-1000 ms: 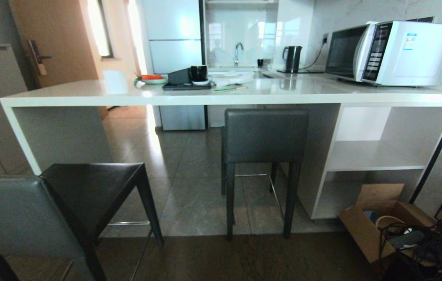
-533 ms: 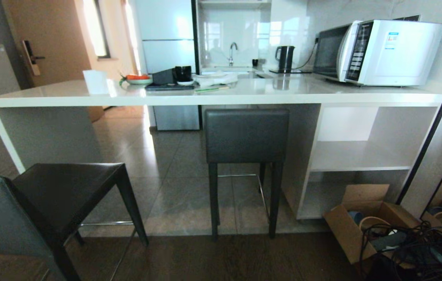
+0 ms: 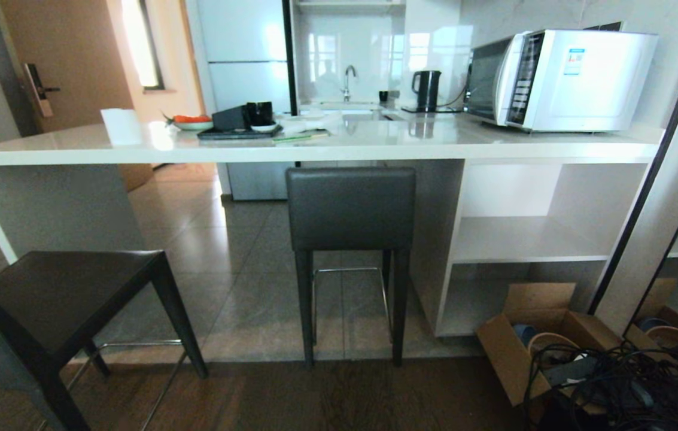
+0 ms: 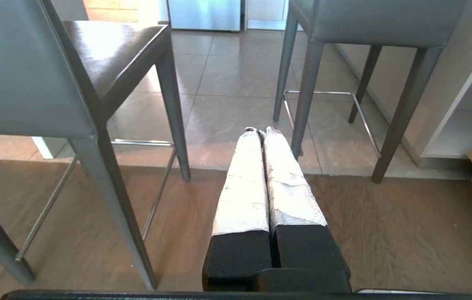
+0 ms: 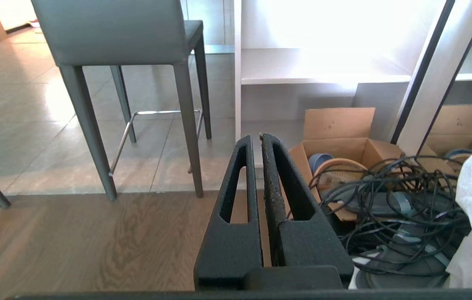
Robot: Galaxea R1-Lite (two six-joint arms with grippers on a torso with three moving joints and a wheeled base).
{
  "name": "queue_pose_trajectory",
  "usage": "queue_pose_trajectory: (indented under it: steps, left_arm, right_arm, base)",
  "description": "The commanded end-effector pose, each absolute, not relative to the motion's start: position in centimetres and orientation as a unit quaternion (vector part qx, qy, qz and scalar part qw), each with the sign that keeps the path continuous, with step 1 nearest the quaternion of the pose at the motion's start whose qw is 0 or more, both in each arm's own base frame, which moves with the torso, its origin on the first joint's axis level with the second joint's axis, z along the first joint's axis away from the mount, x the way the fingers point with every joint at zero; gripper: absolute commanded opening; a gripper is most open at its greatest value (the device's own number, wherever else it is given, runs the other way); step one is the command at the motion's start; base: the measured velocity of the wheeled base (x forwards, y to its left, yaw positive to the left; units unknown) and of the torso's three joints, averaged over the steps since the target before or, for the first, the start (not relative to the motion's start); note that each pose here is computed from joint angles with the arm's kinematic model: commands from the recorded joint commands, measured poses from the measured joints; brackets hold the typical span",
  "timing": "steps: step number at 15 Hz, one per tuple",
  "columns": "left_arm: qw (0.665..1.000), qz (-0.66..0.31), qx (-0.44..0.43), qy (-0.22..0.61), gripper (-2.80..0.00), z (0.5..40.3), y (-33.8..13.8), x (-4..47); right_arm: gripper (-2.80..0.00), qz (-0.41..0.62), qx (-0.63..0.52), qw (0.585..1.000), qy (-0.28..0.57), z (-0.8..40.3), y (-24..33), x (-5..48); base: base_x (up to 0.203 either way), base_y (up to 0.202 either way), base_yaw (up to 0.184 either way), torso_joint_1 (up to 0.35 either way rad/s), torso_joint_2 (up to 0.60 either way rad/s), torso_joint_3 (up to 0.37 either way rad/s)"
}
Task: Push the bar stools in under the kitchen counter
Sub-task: Pull the gray chair out from under the dining table
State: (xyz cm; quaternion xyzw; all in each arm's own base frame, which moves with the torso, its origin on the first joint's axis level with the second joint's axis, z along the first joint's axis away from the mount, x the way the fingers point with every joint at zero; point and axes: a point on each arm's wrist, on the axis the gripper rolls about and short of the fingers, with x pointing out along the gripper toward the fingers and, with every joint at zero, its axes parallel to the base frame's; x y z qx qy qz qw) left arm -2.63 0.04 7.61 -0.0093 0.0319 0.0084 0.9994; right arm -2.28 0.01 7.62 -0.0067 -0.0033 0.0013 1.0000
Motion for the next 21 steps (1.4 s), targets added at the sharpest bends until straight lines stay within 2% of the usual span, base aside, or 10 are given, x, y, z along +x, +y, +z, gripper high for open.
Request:
queue_pose_trajectory:
  steps: [1, 6, 21]
  left_arm:
    - [0.999, 0.009, -0.010, 0.032, -2.80, 7.60, 0.04, -2.63]
    - [0.999, 0.010, -0.010, 0.032, -2.80, 7.60, 0.03, -2.63]
    - [0.999, 0.009, -0.010, 0.032, -2.80, 7.63, 0.04, -2.64]
  right_arm:
    - [-2.80, 0.002, -0.007, 1.000, 0.001, 7.37, 0.01, -2.21]
    - [-2.80, 0.002, -0.007, 1.000, 0.001, 7.37, 0.01, -2.21]
    - [-2.80, 0.002, -0.007, 1.000, 0.001, 7.37, 0.01, -2.21]
  base:
    - [0.000, 0.000, 0.000, 0.000, 0.00, 0.000]
    - [0.034, 0.000, -0.001, 0.000, 0.00, 0.002]
    - [0.195, 0.000, 0.001, 0.002, 0.00, 0.002]
